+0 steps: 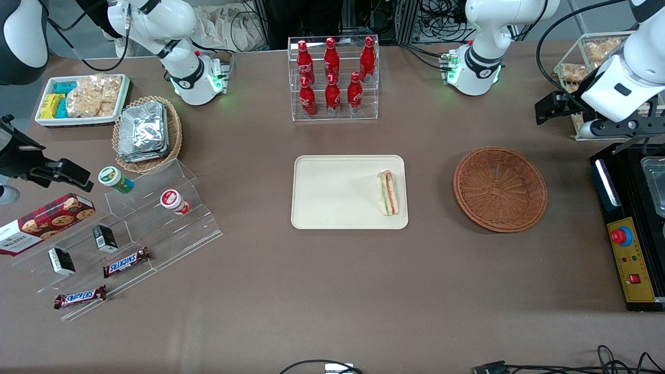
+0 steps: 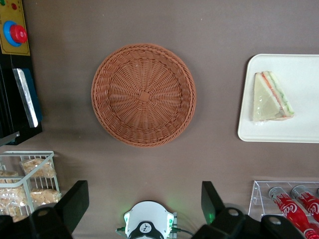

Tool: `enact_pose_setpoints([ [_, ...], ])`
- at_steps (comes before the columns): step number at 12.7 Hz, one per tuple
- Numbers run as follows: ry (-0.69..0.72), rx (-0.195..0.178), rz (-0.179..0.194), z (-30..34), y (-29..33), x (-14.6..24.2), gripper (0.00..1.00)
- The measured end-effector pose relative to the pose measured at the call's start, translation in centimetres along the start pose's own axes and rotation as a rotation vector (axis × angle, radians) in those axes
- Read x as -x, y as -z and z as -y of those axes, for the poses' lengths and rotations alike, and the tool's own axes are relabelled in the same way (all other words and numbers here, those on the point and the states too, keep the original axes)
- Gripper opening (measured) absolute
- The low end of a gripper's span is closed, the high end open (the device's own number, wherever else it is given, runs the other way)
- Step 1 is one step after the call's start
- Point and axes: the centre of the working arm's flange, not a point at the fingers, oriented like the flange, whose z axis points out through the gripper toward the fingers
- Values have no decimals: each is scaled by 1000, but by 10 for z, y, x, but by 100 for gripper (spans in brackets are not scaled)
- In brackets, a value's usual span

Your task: Place sandwich from basket to tray

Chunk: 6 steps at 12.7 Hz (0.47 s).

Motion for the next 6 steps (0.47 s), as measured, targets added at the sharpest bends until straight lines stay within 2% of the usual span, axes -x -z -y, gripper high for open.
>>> enact_pose_setpoints([
  [6, -13, -6, -40, -14, 15, -8, 100],
])
